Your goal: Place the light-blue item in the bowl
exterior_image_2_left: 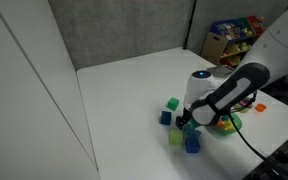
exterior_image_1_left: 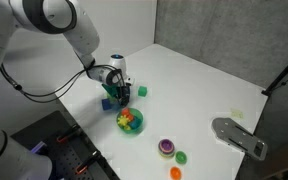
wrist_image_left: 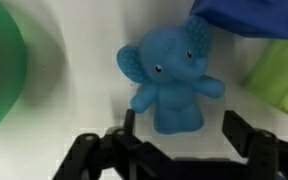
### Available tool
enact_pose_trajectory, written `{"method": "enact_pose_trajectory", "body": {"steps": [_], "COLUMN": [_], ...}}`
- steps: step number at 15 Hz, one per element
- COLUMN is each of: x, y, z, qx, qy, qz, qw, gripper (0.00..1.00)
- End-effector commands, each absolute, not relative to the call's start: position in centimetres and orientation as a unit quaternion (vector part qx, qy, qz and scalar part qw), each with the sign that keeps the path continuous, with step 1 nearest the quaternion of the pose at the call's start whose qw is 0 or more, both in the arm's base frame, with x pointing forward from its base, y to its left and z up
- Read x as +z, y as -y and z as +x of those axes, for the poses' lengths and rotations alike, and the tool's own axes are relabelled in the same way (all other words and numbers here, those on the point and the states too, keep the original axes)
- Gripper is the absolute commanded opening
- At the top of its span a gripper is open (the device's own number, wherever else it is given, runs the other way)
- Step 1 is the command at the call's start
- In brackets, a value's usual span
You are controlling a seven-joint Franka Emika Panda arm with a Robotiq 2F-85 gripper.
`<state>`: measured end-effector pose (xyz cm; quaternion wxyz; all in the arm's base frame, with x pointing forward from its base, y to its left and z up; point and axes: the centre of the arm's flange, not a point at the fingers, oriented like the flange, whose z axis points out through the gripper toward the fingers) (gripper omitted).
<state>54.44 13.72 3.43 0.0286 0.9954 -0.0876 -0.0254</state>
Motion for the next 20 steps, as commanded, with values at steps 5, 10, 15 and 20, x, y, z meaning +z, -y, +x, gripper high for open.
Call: {"method": "enact_pose_trajectory", "body": {"steps": [5, 10, 15, 20], "x": [3.6, 5.2, 7.9, 11.4], "y": [-13.7, -13.3, -12.1, -8.7], "z": [54.5, 55.0, 56.1, 57.8], "qx": [-0.02, -0.01, 0.005, 0.014], "qy": [0.065, 0.067, 0.07, 0.069], "qz": [0.997, 0.997, 0.997, 0.997], "qw": [0.027, 0.027, 0.029, 0.037], "gripper": [0.25, 0.18, 0.18, 0.18]}}
